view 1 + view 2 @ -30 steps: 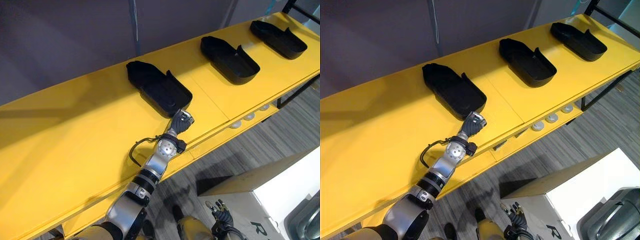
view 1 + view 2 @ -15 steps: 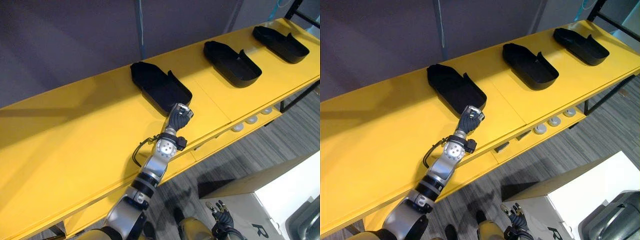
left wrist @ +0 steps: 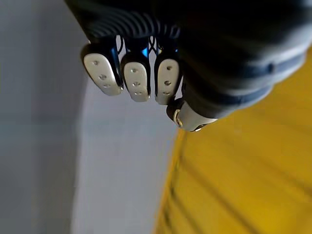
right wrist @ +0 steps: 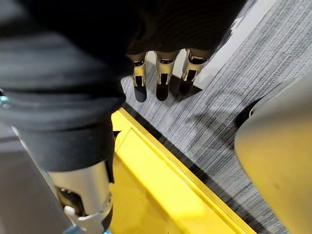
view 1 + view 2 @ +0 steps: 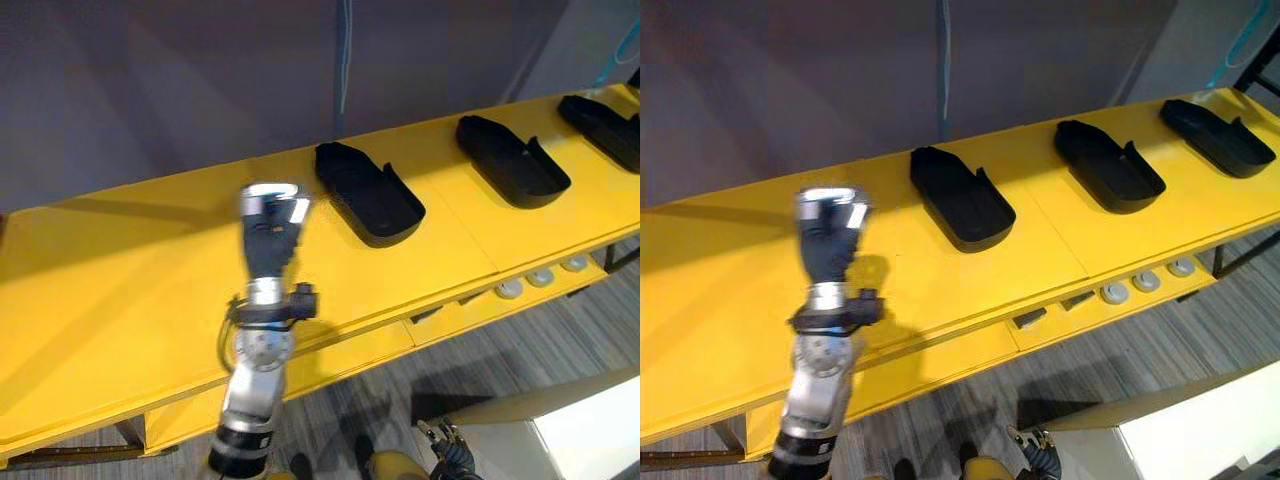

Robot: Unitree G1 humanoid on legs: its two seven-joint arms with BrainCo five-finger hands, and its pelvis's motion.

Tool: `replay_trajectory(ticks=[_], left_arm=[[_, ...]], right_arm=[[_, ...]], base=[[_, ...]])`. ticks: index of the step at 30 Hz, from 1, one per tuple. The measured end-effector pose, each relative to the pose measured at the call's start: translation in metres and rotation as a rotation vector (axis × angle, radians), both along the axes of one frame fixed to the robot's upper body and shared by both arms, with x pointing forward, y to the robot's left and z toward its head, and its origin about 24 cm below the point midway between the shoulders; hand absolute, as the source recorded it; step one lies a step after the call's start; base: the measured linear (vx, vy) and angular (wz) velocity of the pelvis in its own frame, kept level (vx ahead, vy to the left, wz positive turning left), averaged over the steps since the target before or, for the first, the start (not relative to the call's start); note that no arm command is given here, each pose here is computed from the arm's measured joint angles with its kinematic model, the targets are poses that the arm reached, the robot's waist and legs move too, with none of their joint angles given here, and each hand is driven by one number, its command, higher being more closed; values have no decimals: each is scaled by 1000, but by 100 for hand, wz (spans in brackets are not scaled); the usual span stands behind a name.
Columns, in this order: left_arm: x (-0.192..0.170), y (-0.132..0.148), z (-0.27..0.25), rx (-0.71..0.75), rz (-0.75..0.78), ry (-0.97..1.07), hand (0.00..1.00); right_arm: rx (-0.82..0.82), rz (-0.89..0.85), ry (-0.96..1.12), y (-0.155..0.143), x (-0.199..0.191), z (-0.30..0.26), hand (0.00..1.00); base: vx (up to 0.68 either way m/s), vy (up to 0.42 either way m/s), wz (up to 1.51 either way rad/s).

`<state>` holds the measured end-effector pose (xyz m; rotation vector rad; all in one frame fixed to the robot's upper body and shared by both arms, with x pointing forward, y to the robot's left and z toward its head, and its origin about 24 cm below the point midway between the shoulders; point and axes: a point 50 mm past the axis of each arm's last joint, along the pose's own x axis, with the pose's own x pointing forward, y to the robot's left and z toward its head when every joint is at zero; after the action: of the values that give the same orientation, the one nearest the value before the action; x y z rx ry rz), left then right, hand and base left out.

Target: Walk over and take plastic housings, then place them on the shelf

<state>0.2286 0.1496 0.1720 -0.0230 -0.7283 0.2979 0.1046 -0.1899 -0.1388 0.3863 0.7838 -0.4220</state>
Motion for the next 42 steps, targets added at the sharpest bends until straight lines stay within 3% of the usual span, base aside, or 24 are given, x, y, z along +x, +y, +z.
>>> replay_trajectory(ticks=[3,7,11,14,15,23,25,27,29,32,42], left_arm=[[-23,49,-32,-35,250,136,100],[-51,90,-74,-154,422,314,100],[-64,103,-151,-270,445,666,100],[-74,106,-173,-278,441,768,100],[-78,109,-180,-278,446,795,0],[-99,120,-242,-397,472,1046,0],[-110,109,-265,-443,444,1171,0],[-144,82,-307,-558,405,1475,0],[-166,65,-324,-623,379,1621,0],[-178,67,-326,-707,447,1616,0],[-177,62,-328,-685,383,1633,0]], right_arm=[[-2,11,38,-2,-8,-5,0],[-12,44,52,-1,-12,-5,0],[-12,79,45,3,-9,-5,0],[-14,83,48,5,-10,-5,0],[-23,91,50,4,-10,-4,0],[-36,80,31,3,-4,-1,0],[-37,80,26,3,-1,0,0],[-37,79,34,3,0,-2,0],[-30,66,51,5,-1,-4,0],[-18,53,73,8,-5,-7,0],[-21,38,71,5,-1,-7,0]], base=[[38,-5,41],[10,-6,25],[-41,-1,12],[3,0,2],[12,1,8],[-32,-21,6],[-15,-14,-16],[22,-1,-23],[65,-7,-8],[109,-38,3],[2,11,4]])
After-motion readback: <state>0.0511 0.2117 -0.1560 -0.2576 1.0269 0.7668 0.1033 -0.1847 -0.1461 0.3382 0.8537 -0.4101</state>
